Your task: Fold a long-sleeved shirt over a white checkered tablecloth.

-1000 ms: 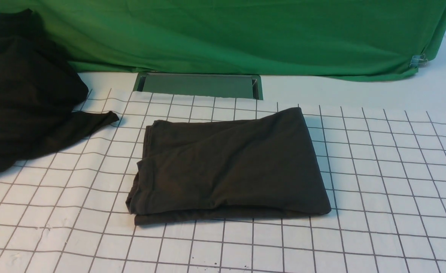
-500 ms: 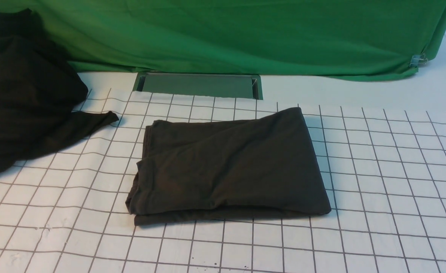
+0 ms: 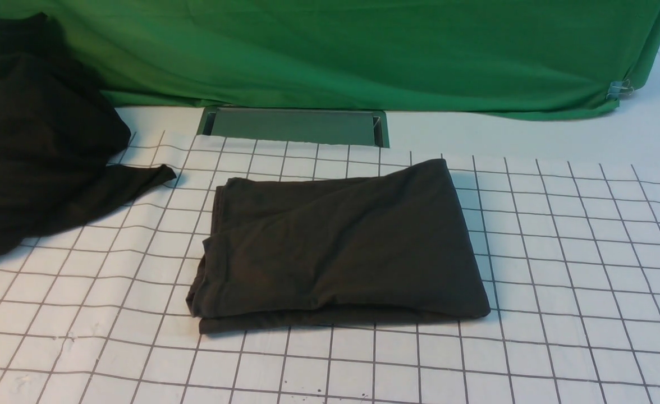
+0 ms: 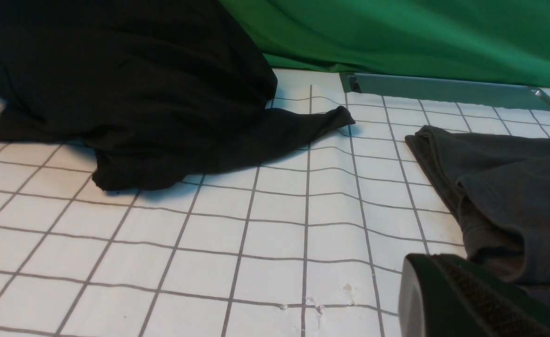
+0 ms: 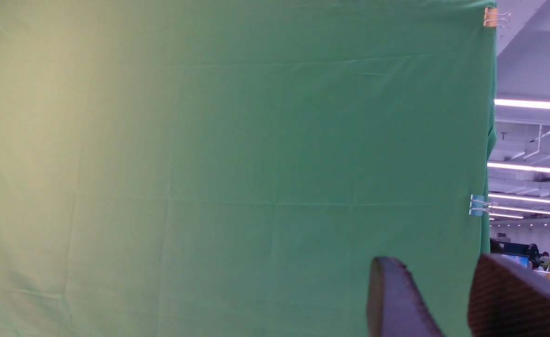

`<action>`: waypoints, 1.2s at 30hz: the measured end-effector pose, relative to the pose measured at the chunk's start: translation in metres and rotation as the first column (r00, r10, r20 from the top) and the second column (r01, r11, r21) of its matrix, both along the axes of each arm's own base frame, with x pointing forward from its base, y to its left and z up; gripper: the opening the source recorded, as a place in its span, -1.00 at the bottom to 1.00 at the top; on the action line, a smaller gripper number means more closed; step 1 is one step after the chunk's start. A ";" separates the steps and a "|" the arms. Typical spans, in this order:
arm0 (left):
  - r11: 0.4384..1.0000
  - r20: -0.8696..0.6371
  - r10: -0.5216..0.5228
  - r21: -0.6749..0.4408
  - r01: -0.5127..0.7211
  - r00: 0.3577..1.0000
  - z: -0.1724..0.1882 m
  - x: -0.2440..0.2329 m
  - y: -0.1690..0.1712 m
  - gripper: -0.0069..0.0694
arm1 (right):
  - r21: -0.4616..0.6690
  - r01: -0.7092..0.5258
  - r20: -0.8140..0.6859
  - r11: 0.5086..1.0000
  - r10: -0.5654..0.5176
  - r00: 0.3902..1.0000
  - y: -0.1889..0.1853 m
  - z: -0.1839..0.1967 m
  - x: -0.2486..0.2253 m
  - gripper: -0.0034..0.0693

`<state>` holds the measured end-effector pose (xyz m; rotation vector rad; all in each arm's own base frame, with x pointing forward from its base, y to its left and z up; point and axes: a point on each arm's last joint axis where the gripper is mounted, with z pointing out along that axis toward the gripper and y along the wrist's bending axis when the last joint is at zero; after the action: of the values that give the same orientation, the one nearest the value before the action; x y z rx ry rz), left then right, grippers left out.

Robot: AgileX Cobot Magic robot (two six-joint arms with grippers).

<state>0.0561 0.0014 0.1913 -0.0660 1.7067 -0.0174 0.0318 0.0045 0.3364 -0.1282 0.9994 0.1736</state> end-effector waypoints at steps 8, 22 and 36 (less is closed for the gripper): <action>1.000 0.000 0.000 0.005 0.000 1.000 0.000 0.000 0.000 -0.82 | -0.015 0.006 -0.004 1.000 -0.007 1.000 0.000 -0.001 0.000 -0.24; 1.000 0.000 0.000 0.008 0.000 1.000 0.000 0.000 0.000 -0.82 | -0.162 -0.015 -0.168 0.987 -0.013 0.986 0.010 -0.035 0.018 -0.24; 1.000 0.000 -0.001 0.011 0.001 1.000 0.000 0.000 0.000 -0.82 | -0.227 0.072 -0.612 0.971 -0.200 0.765 0.001 -0.145 0.026 -0.24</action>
<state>0.0561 0.0015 0.1913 -0.0570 1.7070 -0.0081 0.0578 0.0050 0.1914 -0.1771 1.7037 -0.0249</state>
